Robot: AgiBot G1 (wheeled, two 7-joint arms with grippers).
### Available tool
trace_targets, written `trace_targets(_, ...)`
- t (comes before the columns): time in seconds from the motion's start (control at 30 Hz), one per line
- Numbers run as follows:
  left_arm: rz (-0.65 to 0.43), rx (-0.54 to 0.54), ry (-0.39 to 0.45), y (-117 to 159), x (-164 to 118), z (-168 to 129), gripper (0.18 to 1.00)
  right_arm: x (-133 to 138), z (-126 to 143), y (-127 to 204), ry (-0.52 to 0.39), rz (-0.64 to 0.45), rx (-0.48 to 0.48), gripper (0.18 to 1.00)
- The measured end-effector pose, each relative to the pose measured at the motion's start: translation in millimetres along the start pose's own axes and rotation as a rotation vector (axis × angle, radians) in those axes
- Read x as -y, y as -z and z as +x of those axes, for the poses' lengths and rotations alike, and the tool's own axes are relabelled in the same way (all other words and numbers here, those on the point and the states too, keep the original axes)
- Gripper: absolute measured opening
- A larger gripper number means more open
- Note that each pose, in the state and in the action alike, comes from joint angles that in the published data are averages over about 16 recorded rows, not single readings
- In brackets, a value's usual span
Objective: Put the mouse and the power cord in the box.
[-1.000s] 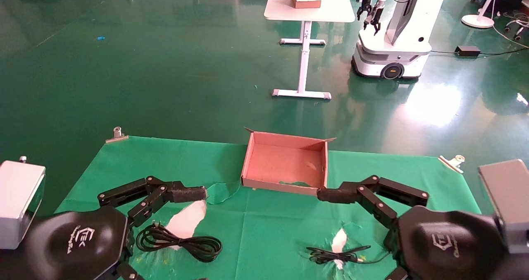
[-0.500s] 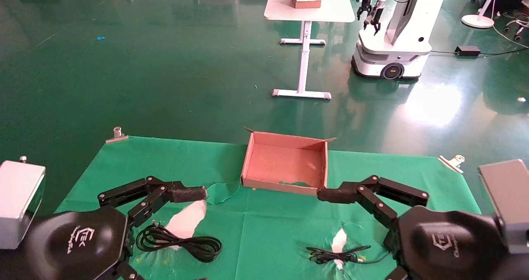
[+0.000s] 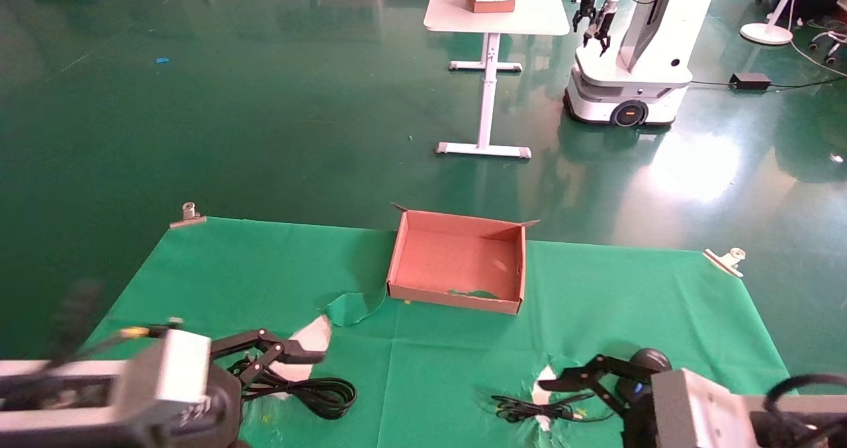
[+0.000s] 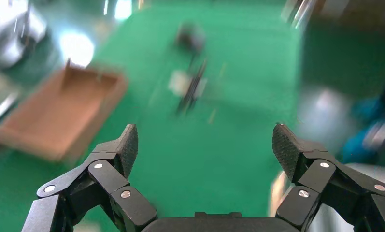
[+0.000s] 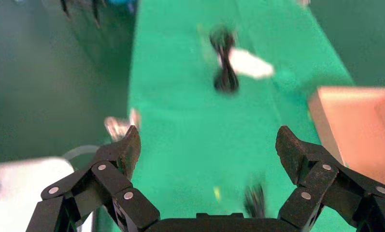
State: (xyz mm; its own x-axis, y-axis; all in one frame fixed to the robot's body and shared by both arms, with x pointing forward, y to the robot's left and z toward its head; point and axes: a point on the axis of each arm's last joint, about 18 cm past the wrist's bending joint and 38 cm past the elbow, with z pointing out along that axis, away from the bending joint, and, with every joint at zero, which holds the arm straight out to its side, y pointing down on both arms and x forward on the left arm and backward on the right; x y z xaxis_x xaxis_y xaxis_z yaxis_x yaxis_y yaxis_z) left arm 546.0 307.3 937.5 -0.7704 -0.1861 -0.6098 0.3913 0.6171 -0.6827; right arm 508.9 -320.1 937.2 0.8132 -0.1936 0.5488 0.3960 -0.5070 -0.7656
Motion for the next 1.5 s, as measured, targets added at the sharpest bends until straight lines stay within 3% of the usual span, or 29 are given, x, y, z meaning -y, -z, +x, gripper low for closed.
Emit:
trace_targets(0.3,-0.340,0.035,-0.180,-46.4,-45.4,-37.8,1.001,-7.2,0.9,5.3,-0.010,-0.033,-0.021,1.001)
trace_targets(0.6,-0.527,0.044,-0.300,-84.6,-72.3,-64.2,1.001,-11.5,-2.6,17.1,-0.027,-0.039,-0.036,1.001)
trace_targets(1.03,-0.603,0.075,-0.332,-101.8,-82.7,-85.3,1.001,-25.0,-3.1,17.8,-0.009,-0.097,-0.048,1.001)
trace_targets(1.27,-0.603,0.066,-0.330,-102.8,-83.2,-86.9,1.001,-49.5,10.7,-4.0,0.057,-0.242,-0.054,1.001)
trace_targets(1.5,-0.602,0.064,-0.330,-102.9,-83.7,-87.7,1.001,-76.1,43.3,-42.2,0.138,-0.412,-0.072,1.001)
